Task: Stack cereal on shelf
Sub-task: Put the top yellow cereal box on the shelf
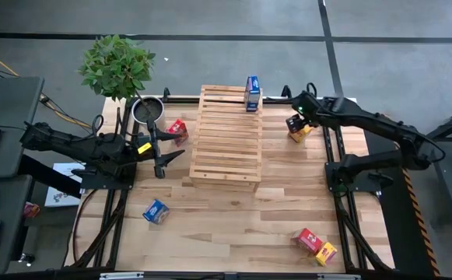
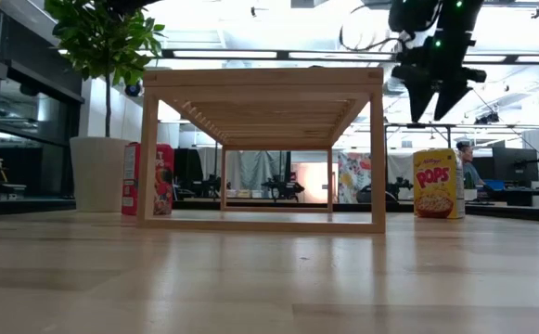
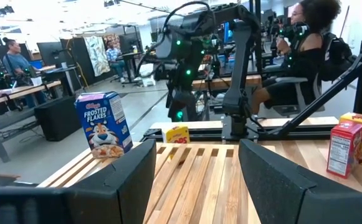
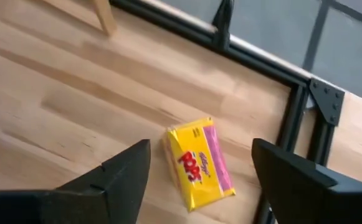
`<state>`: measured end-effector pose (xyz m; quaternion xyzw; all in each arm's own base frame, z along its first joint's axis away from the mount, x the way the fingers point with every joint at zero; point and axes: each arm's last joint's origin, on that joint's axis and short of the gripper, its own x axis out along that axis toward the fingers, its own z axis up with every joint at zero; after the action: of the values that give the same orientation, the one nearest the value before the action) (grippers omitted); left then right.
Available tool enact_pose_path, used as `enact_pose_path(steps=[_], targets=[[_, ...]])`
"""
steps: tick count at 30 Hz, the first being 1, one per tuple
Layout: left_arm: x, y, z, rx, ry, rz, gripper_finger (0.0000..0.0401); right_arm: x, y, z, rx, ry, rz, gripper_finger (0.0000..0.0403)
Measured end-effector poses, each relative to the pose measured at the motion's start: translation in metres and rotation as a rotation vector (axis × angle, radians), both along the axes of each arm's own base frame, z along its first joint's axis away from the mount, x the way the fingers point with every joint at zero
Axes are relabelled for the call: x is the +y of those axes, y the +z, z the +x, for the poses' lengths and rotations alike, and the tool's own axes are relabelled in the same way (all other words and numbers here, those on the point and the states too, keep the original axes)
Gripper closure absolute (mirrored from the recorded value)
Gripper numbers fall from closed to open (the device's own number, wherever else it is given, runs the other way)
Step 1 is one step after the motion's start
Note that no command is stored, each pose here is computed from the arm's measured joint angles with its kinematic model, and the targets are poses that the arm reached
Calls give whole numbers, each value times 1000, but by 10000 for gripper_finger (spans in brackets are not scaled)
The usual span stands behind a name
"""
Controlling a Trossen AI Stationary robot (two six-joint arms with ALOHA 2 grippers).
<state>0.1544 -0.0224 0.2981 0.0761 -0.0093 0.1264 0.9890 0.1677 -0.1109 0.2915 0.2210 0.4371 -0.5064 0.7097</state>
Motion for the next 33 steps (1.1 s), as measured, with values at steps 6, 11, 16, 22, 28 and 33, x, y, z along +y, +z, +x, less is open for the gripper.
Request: enact_pose_path(steps=[6,11,16,22,28,33], targets=[[0,0,0,5,0,1,180,-11,-18,13,107,1,29,123],[0,-1,0,14,0,3,180,-20,-34,20,195,21,103,123],[0,-1,0,14,0,3,180,-30,-46,23,245,24,138,123],[0,-1,0,14,1,3,180,-41,-61,27,310,20,175,123],[0,-1,0,14,1,3,180,-44,-71,31,327,65,240,123],[0,-1,0,15,1,3,180,-42,-70,29,320,78,262,134]])
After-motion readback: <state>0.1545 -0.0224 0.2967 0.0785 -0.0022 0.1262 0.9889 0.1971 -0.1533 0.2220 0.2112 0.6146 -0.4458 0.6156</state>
